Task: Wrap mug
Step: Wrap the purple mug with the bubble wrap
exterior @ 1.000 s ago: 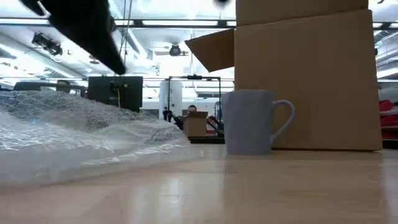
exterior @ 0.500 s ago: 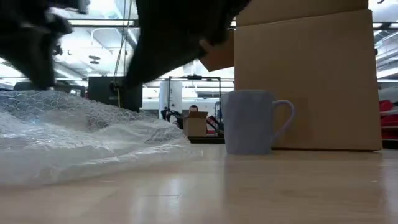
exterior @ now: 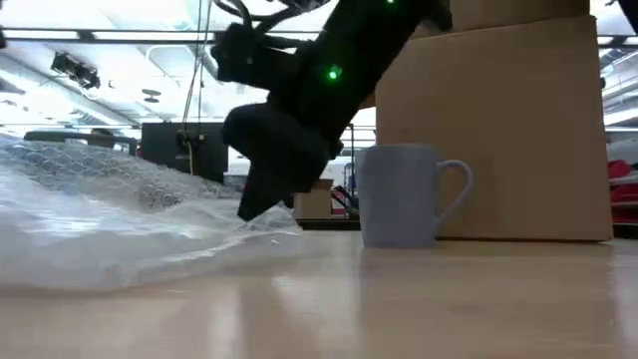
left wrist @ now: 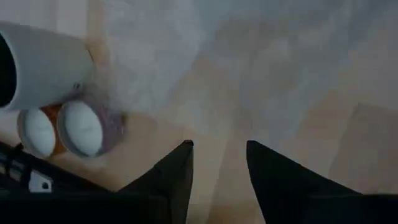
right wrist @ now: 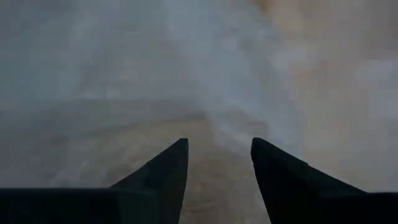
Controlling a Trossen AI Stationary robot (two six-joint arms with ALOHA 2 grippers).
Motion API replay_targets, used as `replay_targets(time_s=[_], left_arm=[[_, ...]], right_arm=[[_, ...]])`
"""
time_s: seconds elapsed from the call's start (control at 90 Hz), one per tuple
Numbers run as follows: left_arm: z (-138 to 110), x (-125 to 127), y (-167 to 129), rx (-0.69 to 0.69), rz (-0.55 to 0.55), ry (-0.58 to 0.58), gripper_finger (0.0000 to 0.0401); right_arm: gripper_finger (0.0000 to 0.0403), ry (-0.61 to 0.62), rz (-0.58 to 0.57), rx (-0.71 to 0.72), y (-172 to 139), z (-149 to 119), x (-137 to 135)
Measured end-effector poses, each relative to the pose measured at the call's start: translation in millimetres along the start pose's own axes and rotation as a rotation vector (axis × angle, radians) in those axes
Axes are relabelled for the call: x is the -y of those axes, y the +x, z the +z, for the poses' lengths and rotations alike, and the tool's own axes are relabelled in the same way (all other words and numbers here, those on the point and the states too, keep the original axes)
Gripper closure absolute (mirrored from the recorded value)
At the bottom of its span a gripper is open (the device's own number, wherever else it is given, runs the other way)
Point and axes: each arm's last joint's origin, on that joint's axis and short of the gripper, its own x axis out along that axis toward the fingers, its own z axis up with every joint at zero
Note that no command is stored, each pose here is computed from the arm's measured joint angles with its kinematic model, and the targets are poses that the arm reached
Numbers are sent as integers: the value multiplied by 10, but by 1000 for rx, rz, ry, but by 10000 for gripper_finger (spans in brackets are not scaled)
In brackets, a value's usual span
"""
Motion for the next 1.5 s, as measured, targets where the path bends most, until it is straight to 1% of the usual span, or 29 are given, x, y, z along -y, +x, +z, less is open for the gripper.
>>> replay_targets(time_s=[0.1, 0.189, 0.256, 0.3, 0.4, 0.489, 0.522, 0.611, 0.667, 0.811, 0.911, 1.022, 1.078, 1.178, 1.267, 1.389, 1.5], left_arm=[[-41, -25, 82, 4, 32, -21, 268], [-71, -28, 185, -3, 27, -36, 268], [-90, -6, 262, -5, -3, -43, 268], [-106, 3, 314, -14, -22, -47, 268], [-131, -14, 376, -22, -14, -44, 268], [-154, -63, 391, -39, 34, -32, 268], [-160, -81, 390, -45, 52, -27, 268], [-178, -120, 386, -72, 89, -19, 268], [-186, -140, 376, -90, 107, -16, 268], [-187, -164, 305, -142, 132, -12, 268], [-170, -183, 219, -151, 159, -10, 268], [-143, -214, 91, -154, 200, -22, 268], [-135, -224, 29, -152, 215, -16, 268], [-120, -233, -72, -141, 230, -9, 268], [-104, -221, -118, -108, 224, -16, 268], [-66, -190, -126, -20, 207, -29, 268], [-30, -149, -115, 70, 179, -36, 268]], right_arm=[[264, -46, -17, 11, 14, 16, 23], [272, -85, -24, 18, 43, 34, 64], [279, -78, -35, 8, 88, 37, 132], [287, -51, -44, 1, 124, 40, 189], [321, 1, -47, -10, 182, 46, 280], [374, 8, -37, -15, 204, 47, 310], [388, 1, -39, -15, 204, 47, 311], [396, -32, -81, -13, 158, 65, 295], [400, -54, -114, 5, 94, 120, 289], [403, -118, -252, 83, -182, 320, 248], [403, -179, -377, 131, -420, 441, 175], [403, -278, -514, 161, -708, 562, 76], [403, -342, -594, 158, -855, 606, 22], [403, -414, -728, 145, -1140, 750, -33], [403, -438, -816, 129, -1405, 886, -47], [403, -405, -802, 177, -1718, 1007, -76], [403, -371, -777, 219, -1911, 1046, -85]])
